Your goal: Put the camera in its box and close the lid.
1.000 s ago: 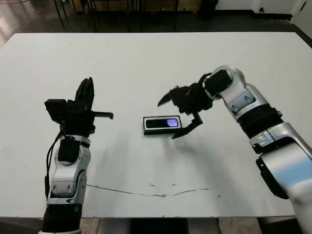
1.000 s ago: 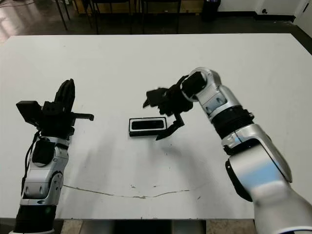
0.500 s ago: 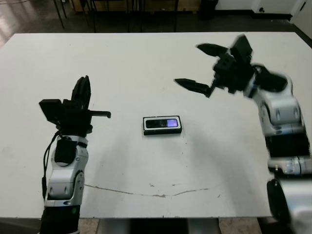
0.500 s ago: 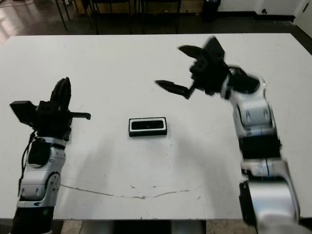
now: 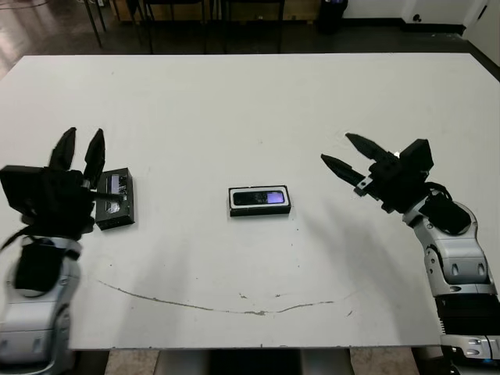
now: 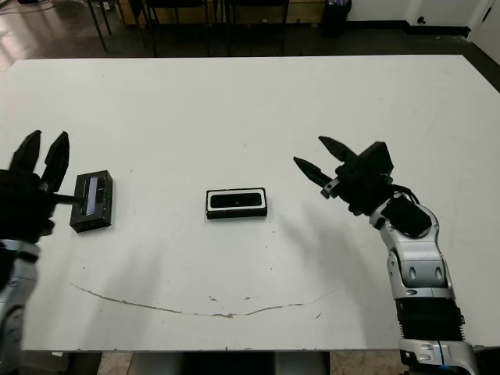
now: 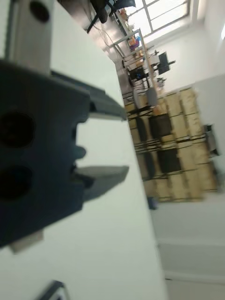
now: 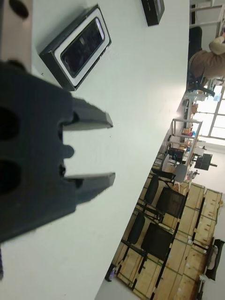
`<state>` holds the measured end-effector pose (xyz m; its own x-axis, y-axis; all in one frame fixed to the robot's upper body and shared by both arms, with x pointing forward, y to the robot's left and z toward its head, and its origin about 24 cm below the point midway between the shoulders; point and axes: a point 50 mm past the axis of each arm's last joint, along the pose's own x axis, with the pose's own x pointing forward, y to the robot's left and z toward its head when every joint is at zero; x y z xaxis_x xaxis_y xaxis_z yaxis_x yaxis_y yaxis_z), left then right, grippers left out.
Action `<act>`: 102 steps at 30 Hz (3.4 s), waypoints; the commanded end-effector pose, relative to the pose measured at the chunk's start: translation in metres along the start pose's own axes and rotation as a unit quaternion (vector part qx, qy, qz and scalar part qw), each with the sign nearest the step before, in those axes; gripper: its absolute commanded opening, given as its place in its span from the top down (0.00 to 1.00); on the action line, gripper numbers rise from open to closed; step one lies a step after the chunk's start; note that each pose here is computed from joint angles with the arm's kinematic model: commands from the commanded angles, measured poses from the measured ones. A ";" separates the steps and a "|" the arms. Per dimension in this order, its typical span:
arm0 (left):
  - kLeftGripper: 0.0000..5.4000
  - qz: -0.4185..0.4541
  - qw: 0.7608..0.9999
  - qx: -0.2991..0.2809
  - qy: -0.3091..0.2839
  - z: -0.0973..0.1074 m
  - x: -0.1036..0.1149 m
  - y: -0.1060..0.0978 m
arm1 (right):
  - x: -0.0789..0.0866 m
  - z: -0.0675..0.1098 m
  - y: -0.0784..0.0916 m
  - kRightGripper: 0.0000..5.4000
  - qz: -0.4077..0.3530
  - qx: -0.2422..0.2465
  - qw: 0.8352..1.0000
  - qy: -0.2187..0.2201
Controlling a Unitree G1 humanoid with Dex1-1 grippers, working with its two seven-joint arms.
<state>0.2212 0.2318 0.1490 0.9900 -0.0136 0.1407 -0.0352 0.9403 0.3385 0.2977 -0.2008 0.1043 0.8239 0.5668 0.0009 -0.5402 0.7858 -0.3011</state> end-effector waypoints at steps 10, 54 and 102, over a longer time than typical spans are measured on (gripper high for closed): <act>0.10 -0.019 0.986 -0.113 0.125 -0.039 0.008 -0.025 | 0.000 -0.012 0.010 1.00 0.003 0.003 1.000 0.005; 0.00 0.051 0.963 -0.155 0.215 -0.083 -0.016 -0.052 | -0.008 -0.021 0.012 1.00 0.032 0.018 0.999 0.005; 0.79 0.119 0.937 -0.259 0.203 -0.101 -0.020 -0.051 | -0.019 -0.029 0.007 1.00 0.034 0.054 0.998 0.009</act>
<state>0.2213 0.2151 0.0436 0.9464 0.2437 -0.2122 -0.2863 0.9369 -0.2008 0.2859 -0.2083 0.0800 0.7821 0.6231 -0.0076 -0.6110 0.7643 -0.2061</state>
